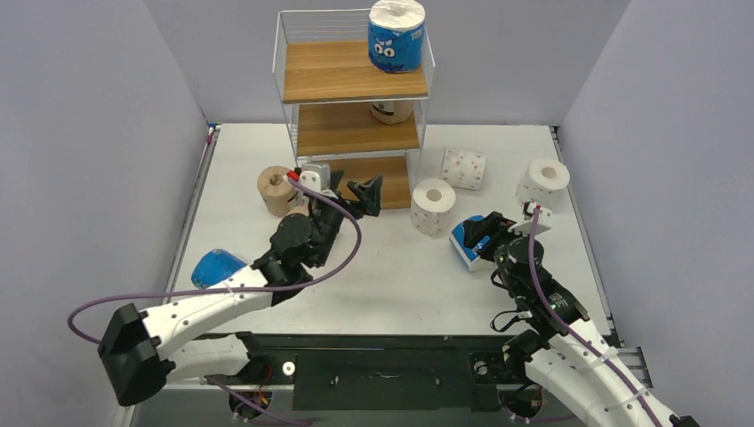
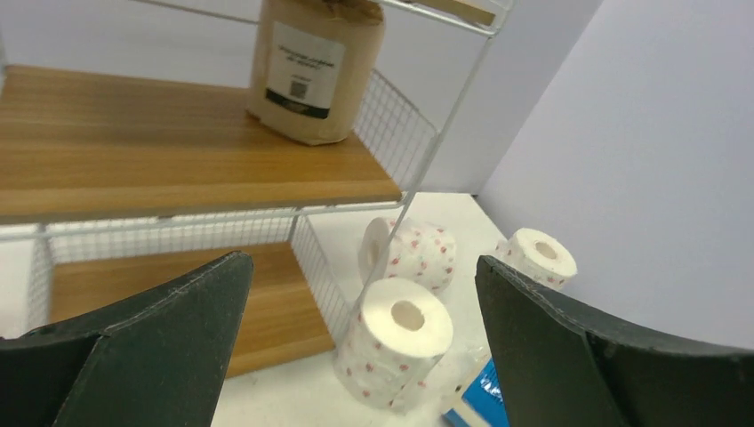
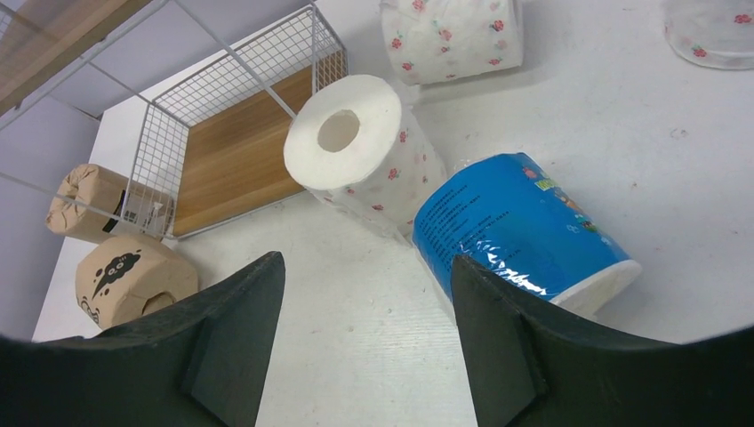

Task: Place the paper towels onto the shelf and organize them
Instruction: Adjust the paper towel at the center of the board.

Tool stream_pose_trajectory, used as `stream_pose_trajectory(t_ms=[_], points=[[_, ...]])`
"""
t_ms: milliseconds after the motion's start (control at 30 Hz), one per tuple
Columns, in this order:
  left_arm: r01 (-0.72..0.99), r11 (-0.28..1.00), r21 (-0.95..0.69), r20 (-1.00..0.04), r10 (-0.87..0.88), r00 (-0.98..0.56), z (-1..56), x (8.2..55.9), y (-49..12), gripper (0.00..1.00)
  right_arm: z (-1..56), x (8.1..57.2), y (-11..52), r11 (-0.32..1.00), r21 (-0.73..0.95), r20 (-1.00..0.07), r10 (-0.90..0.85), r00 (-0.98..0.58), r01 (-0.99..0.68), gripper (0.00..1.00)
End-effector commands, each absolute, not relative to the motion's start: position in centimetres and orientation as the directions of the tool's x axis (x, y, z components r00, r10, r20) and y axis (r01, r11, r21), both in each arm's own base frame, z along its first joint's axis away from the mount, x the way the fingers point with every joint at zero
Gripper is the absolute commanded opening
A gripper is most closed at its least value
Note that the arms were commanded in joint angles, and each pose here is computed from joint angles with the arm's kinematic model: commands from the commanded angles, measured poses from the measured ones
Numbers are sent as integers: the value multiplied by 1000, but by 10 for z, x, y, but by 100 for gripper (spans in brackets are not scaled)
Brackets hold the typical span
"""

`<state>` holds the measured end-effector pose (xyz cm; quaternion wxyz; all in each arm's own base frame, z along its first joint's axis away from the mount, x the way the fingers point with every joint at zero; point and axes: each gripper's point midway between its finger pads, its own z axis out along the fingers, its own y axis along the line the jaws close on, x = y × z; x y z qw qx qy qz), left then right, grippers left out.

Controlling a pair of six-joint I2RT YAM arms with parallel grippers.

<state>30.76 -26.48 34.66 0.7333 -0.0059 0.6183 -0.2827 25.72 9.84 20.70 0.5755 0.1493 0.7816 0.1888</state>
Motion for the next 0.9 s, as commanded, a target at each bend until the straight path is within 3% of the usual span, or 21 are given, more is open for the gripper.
stream_pose_trajectory(t_ms=[0, 100, 300, 567, 867], points=[[186, 911, -369, -930, -362, -72, 310, 293, -216, 96, 218, 259, 96, 879, 476, -842, 466, -272, 32, 65], [82, 899, -430, -900, -420, -114, 306, 278, -185, 96, 216, 259, 95, 879, 473, -838, 467, -282, 51, 65], [-38, 920, -391, -886, -387, -255, 260, 252, -152, 96, 214, 267, 88, 859, 501, -828, 512, -228, 105, 65], [37, 871, -491, -835, -457, -306, 225, 234, -157, 96, 189, 273, 87, 878, 435, -801, 479, -360, 199, 65], [7, 869, -495, -815, -461, -351, 201, 230, -157, 96, 163, 263, 49, 758, 541, -700, 646, -305, 364, 66]])
